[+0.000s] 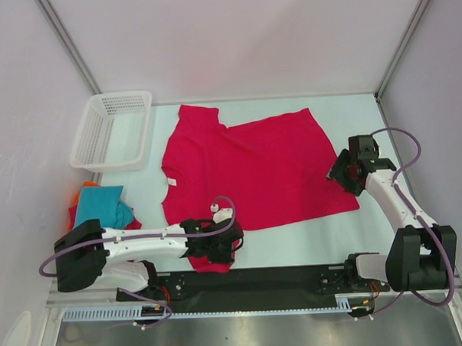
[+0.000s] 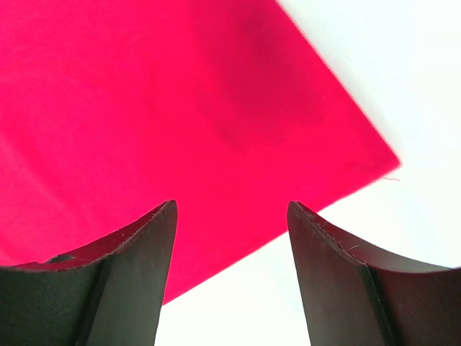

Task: Fold and stack the t-shirts

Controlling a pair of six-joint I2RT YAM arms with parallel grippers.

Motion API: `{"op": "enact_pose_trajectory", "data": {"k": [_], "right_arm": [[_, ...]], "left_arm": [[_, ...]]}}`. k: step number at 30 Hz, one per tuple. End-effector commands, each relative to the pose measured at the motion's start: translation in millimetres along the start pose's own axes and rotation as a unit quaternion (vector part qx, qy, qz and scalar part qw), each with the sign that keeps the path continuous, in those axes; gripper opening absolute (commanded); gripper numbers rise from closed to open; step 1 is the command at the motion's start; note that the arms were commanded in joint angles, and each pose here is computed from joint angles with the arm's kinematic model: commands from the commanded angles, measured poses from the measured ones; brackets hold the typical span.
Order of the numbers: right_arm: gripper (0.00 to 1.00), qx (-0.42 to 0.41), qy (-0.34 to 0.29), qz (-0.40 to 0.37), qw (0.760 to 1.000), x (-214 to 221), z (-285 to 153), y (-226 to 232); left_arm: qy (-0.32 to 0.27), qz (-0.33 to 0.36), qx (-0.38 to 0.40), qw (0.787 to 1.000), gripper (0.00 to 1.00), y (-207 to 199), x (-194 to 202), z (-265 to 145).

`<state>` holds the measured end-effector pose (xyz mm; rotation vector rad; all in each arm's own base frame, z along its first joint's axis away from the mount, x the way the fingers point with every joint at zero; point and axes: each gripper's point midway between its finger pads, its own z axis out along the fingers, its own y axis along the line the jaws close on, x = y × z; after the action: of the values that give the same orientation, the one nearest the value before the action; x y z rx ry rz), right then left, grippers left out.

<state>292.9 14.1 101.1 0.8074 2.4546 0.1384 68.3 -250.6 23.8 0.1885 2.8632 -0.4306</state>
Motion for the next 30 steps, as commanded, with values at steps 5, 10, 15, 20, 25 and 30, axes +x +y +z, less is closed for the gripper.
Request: {"op": "enact_pose_trajectory", "data": {"k": [5,10,15,20,25,30], "right_arm": [[0.69,0.059,-0.022,0.014,0.998,3.1,-0.6,-28.1],[0.69,0.074,-0.031,0.015,0.997,4.3,0.0,-36.5],[0.69,0.097,-0.034,0.023,0.994,0.7,3.3,-48.2],[0.68,0.101,-0.024,0.027,0.994,9.0,8.4,-51.4],[0.69,0.113,-0.015,0.025,0.993,18.4,12.6,-59.5],[0.68,0.129,-0.012,0.019,0.991,22.5,14.0,-67.6]], "left_arm": [[-0.072,-0.013,0.025,0.997,0.0,-2.8,-48.9,-47.8],[-0.086,-0.031,0.026,0.995,0.0,11.9,-60.5,-54.6],[-0.089,-0.044,0.025,0.995,0.0,21.1,-61.8,-56.1],[-0.098,-0.049,0.029,0.993,0.0,27.0,-70.1,-60.0],[-0.106,-0.054,0.031,0.992,0.0,30.5,-82.6,-64.0],[-0.119,-0.061,0.036,0.99,0.0,34.4,-98.1,-70.5]]}}
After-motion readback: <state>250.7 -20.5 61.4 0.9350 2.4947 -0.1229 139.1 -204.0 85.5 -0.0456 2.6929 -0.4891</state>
